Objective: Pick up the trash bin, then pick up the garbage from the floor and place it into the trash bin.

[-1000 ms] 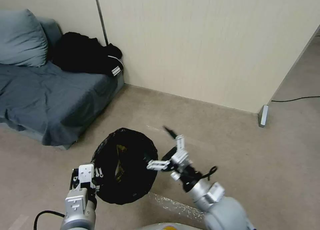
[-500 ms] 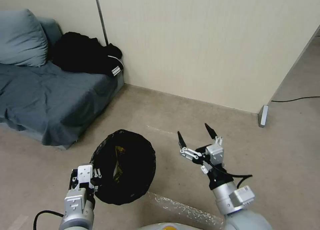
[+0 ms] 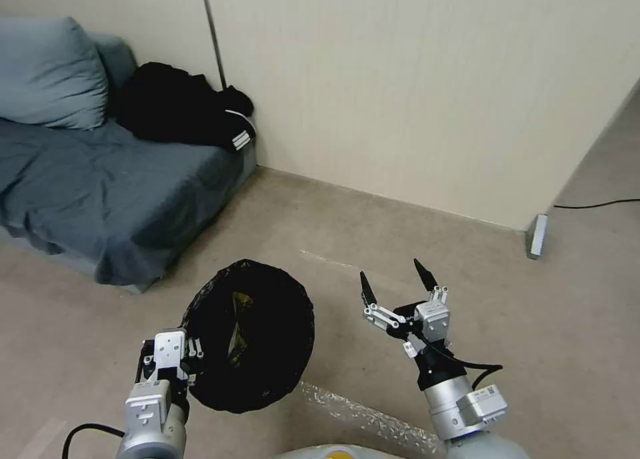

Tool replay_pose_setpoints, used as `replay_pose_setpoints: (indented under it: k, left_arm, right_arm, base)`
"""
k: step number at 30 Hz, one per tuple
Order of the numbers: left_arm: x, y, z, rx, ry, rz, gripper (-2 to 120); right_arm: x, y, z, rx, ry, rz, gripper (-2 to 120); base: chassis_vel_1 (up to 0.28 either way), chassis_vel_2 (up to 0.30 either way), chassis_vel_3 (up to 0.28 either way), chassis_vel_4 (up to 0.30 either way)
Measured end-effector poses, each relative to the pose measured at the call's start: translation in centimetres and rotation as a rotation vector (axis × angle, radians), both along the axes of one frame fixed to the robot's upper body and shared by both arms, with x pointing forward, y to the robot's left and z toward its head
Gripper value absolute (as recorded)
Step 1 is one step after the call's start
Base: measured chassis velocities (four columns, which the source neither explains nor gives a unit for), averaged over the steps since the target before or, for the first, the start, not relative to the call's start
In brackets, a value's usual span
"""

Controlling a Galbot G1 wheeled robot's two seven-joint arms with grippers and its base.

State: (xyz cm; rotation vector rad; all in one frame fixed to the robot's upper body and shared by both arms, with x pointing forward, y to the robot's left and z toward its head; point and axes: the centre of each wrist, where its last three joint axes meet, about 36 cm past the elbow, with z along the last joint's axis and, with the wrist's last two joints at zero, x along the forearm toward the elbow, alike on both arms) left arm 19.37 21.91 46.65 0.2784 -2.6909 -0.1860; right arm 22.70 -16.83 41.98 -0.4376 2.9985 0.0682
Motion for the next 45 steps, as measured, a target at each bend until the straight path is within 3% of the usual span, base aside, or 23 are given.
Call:
replay_pose_setpoints:
  k: [45]
  left_arm:
    - [-0.5,-0.1,0.0,-0.008,0.0,0.019,1]
  right_arm:
    - [1.1,0.2,-1.0,0.0,-0.006,0.026,100]
  base:
    - [0.116,0.114,0.115,0.117]
